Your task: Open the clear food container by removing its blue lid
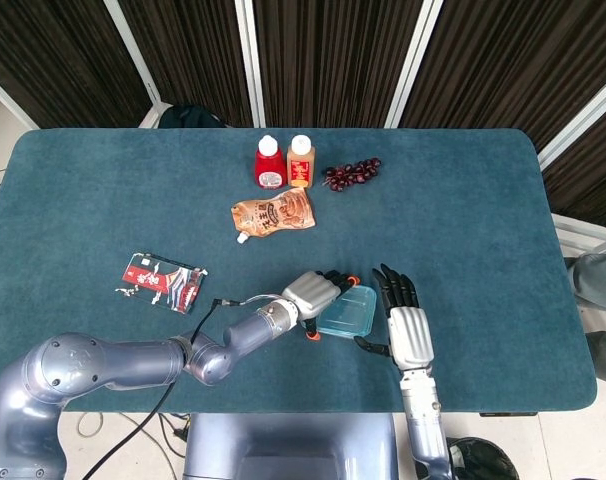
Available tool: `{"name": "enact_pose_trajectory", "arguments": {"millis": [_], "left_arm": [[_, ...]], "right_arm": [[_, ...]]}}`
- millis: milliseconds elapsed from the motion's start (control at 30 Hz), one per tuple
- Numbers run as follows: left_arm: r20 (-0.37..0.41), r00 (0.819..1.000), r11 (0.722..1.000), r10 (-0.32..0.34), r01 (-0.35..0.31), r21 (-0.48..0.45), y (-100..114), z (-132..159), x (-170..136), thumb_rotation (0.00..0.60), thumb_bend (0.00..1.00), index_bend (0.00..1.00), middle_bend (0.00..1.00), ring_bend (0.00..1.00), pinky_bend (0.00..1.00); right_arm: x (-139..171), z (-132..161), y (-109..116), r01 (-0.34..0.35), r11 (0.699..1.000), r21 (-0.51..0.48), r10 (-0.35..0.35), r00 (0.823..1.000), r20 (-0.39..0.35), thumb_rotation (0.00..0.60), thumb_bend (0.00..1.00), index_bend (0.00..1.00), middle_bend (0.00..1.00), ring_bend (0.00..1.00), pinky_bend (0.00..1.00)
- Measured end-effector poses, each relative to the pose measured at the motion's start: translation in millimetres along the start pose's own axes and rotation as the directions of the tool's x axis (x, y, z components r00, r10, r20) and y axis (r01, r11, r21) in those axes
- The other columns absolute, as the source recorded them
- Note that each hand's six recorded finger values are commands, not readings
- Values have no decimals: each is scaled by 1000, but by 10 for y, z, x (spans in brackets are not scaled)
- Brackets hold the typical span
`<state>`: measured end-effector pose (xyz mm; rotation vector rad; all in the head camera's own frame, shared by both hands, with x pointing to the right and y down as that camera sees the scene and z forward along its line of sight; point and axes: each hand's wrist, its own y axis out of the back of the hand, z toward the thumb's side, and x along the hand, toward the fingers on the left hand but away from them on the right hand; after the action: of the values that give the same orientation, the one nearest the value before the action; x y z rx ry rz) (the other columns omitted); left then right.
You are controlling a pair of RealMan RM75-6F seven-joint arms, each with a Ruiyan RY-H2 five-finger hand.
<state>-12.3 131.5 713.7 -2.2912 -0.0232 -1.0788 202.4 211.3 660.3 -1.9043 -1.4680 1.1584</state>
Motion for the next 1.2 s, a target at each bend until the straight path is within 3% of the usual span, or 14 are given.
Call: {"name": "enact_pose_trajectory", "arguments": {"millis": [433, 800, 900, 1000, 1200], "left_arm": [[6, 1000, 1000, -8, 8, 14, -20, 59, 24, 600, 0, 0, 2, 12, 186], [5, 1000, 999, 31, -31, -24, 58, 68, 27, 600, 0, 0, 0, 12, 186], [6, 999, 999, 37, -37, -30, 64, 67, 25, 600, 0, 0, 0, 12, 186], [7, 999, 998, 49, -48, -30, 73, 67, 26, 600, 0, 0, 0, 12, 186], [11, 999, 998, 52, -52, -21, 59, 74, 17, 600, 0, 0, 0, 1, 138]], "right_arm": [[-50, 45, 18, 7, 1000, -9, -6, 1000, 16, 600, 187, 0, 0, 0, 0], [-16, -50, 14, -6, 1000, 24, 5, 1000, 6, 600, 187, 6, 0, 0, 0], [-12, -43, 14, -5, 1000, 25, 5, 1000, -5, 600, 187, 101, 0, 0, 0], [-8, -30, 10, -4, 1000, 26, 5, 1000, -16, 600, 187, 275, 27, 0, 0], [1, -40, -3, -9, 1000, 24, 10, 1000, -21, 600, 191, 390, 63, 0, 0]]}}
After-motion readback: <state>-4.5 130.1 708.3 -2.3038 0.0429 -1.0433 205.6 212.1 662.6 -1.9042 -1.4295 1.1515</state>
